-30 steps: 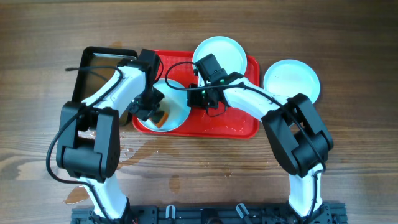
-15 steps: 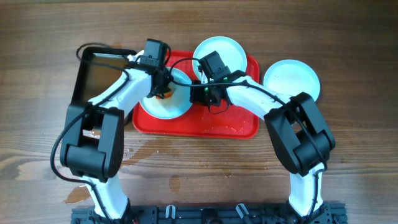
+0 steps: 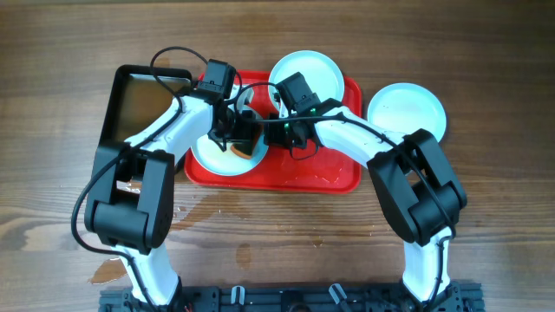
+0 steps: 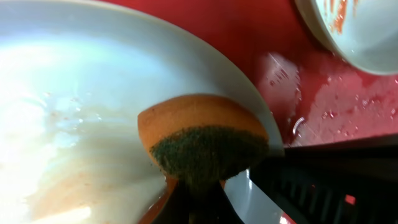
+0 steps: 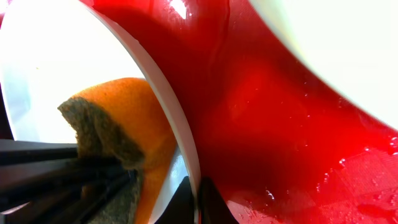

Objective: Clean dirty plates on tray and stack at the side
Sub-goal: 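Scrub the plate with the sponge while right gripper holds its rim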

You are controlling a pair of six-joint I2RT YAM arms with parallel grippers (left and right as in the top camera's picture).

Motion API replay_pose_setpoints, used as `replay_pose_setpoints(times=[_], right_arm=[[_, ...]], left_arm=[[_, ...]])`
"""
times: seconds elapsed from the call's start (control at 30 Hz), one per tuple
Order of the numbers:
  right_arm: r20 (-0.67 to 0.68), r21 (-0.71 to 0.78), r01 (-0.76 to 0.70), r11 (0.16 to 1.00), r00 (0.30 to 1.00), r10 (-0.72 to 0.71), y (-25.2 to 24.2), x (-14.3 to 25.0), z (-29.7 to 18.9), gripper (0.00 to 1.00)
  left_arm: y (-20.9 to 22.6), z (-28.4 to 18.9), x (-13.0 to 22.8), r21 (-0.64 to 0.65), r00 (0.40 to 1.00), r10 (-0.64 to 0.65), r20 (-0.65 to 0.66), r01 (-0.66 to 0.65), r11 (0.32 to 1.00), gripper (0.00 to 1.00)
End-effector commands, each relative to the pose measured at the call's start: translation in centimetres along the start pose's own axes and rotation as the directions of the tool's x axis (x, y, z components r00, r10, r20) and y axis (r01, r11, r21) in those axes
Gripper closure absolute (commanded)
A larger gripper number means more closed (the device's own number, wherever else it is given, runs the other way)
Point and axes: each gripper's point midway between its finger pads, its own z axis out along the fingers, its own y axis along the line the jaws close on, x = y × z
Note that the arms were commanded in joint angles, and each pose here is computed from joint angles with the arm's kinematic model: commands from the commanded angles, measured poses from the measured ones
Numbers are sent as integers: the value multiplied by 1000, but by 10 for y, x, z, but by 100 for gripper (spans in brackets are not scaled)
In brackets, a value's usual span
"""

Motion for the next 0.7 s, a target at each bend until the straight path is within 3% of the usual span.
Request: replay_pose_setpoints(times=[0.0,0.07,0.1,0.17,0.23,0.37,0.57,0.67], right_arm=[[-31,-7,11,1000,999,-11,0,8,7,96],[-31,-6,11,1000,999,-11,0,8,7,96],[-30,-7,11,1000,999,-11,0,8,7,95],[-30,-7,11,1000,999,-11,0,8,7,96],[-30,-7,11,1000,999,-11,0,8,7,96],[-30,-7,11,1000,999,-11,0,8,7,96],[-30,-7,11,1000,999,-11,0,8,7,96],[-27,-9,12,1000,1000,-12,0,7,7,96]], left_arm=[[24,6,-1,-100,988,-152,23,153,983,96],[61,-2,-13,-245,921,-353,165,385,890,96],[75,-7,-16,-273,858,-452,244,508,817,96],[88,-13,-18,-271,752,-567,336,654,706,96],[97,-18,-17,-233,607,-673,424,791,566,96],[100,-19,-12,-162,425,-772,473,903,398,96],[105,-23,31,-108,29,-853,521,994,-32,96],[106,-30,59,-147,-73,-831,552,972,-184,96]])
